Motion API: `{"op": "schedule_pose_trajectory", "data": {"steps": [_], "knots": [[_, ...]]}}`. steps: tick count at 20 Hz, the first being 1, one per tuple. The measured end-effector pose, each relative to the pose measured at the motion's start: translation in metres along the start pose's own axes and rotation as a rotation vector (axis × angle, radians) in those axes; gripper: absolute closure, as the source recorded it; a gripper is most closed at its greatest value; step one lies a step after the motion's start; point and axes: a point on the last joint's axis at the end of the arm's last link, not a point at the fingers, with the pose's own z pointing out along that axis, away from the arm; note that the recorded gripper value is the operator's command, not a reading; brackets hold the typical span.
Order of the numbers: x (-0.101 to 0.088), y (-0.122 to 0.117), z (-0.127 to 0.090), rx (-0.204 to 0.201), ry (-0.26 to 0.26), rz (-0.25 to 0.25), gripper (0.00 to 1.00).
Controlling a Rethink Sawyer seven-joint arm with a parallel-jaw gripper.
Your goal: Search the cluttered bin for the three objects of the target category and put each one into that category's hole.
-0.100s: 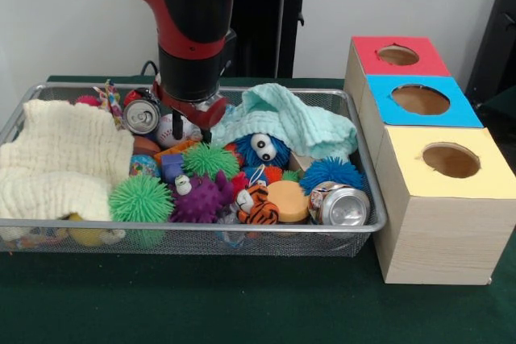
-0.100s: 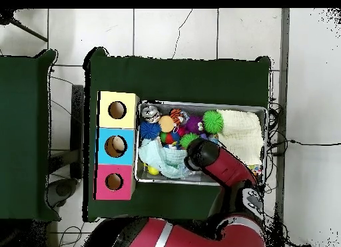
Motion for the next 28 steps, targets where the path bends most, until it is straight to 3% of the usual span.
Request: {"op": "schedule_pose_trajectory", "data": {"steps": [9, 18, 28], "knots": [[-0.014, -0.012, 0.016, -0.027, -0.064, 0.039, 0.00], [0.000, -0.018, 0.027, -0.017, -0.113, 0.044, 0.00], [0.001, -0.018, 0.028, -0.016, -0.117, 0.043, 0.00]]}}
